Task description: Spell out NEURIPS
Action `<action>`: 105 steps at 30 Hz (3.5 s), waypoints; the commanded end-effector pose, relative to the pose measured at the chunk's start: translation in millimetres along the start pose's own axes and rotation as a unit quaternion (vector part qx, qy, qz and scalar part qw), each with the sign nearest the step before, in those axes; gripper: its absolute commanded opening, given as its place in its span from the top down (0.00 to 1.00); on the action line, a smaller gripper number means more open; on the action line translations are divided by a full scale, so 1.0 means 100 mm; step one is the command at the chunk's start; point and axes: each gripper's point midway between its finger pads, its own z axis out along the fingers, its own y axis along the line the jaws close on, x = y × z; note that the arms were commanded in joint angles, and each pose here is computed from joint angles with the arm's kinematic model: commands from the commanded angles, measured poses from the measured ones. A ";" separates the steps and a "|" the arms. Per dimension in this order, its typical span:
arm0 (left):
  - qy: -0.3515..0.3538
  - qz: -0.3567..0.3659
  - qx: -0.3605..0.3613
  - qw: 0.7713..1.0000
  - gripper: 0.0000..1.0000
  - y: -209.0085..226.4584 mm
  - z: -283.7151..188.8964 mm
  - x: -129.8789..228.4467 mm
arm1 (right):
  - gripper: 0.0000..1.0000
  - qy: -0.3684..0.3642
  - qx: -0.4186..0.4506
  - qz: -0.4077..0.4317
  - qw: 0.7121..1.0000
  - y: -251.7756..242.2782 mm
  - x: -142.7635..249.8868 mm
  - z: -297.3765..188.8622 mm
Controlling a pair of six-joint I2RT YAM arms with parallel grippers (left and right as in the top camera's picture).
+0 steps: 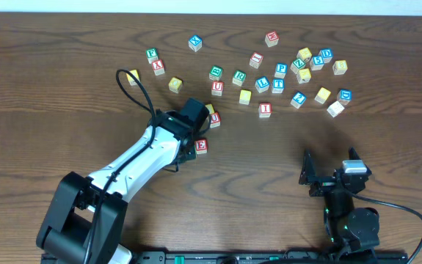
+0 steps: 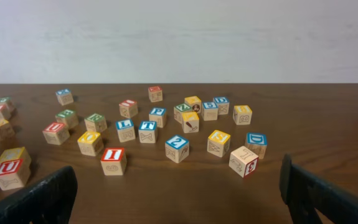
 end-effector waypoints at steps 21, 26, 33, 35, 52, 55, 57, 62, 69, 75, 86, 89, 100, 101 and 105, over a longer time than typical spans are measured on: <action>0.082 0.055 0.117 0.988 0.93 -0.38 -0.13 0.28 | 0.01 0.001 0.007 0.006 1.000 -0.03 0.01 0.00; 0.082 0.055 0.117 0.988 0.93 -0.38 -0.10 0.30 | 0.01 0.001 0.007 0.006 1.000 -0.03 0.01 0.00; 0.083 0.054 0.117 0.988 0.92 -0.38 -0.09 0.30 | 0.01 0.001 0.007 0.006 1.000 -0.03 0.01 0.00; 0.084 0.053 0.117 0.988 0.93 -0.38 -0.09 0.31 | 0.01 0.001 0.007 0.006 1.000 -0.03 0.01 0.00; 0.069 0.071 0.128 0.987 0.93 -0.52 -0.09 0.35 | 0.01 0.001 0.007 0.006 1.000 -0.03 0.01 0.00; 0.063 0.069 0.120 0.988 0.93 -0.49 -0.08 0.33 | 0.01 0.001 0.007 0.006 1.000 -0.03 0.01 0.00; 0.063 0.069 0.120 0.988 0.93 -0.49 -0.07 0.33 | 0.01 0.001 0.007 0.006 1.000 -0.03 0.01 0.00; 0.064 0.065 0.120 0.989 0.93 -0.47 0.01 0.37 | 0.01 0.001 0.007 0.006 1.000 -0.03 0.01 0.00; 0.058 0.065 0.126 0.988 0.92 -0.50 0.01 0.35 | 0.01 0.001 0.007 0.006 1.000 -0.03 0.01 0.00; 0.059 0.065 0.124 0.988 0.92 -0.49 0.02 0.36 | 0.01 0.001 0.007 0.006 1.000 -0.03 0.01 0.00; 0.063 0.065 0.121 0.989 0.92 -0.47 0.04 0.38 | 0.01 0.001 0.007 0.006 1.000 -0.03 0.01 0.00; 0.067 0.066 0.116 0.989 0.93 -0.46 0.07 0.40 | 0.01 0.001 0.007 0.006 1.000 -0.03 0.01 0.00; 0.069 0.067 0.110 0.989 0.93 -0.49 0.17 0.39 | 0.01 0.001 0.007 0.006 1.000 -0.03 0.01 0.00; 0.067 0.067 0.107 0.990 0.93 -0.48 0.17 0.38 | 0.01 0.001 0.007 0.006 1.000 -0.03 0.01 0.00; 0.053 0.066 0.092 0.992 0.93 -0.43 0.19 0.33 | 0.01 0.001 0.007 0.006 1.000 -0.03 0.01 0.00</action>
